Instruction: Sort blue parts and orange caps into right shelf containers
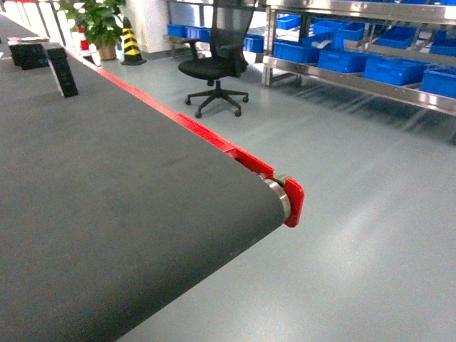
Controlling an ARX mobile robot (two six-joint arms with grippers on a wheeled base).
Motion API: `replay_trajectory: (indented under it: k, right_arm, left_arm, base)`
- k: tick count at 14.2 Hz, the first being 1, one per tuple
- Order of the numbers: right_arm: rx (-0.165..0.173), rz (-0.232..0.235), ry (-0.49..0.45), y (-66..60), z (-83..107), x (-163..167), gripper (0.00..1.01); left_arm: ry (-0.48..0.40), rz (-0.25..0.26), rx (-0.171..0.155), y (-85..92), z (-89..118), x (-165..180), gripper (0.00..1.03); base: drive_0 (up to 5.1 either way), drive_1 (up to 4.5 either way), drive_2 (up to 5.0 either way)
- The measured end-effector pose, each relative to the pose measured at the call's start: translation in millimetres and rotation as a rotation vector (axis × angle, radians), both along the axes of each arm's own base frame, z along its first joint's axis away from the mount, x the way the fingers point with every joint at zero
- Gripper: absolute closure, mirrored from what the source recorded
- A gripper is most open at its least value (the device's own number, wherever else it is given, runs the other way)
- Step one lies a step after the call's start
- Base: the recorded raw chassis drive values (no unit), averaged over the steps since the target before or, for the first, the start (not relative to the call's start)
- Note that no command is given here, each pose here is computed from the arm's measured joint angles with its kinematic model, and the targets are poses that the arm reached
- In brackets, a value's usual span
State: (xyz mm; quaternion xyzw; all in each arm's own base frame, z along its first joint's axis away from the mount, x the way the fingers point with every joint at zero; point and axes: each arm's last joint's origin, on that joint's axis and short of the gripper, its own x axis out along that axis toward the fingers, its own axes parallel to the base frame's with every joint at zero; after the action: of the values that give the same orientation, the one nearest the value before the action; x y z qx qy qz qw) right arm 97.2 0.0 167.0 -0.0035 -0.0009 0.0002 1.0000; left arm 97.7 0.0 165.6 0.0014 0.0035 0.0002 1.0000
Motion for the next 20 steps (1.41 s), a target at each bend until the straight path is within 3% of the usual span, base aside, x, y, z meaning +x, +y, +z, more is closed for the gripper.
replay_trajectory:
  k: [20]
  right_arm:
    - [0.000,0.000,-0.001,0.0,0.1,0.0,0.57]
  left_arm:
    - [0.000,0.000,0.000,0.0,0.0,0.0,0.60]
  base:
    - [-1.6,-1.61,-1.6]
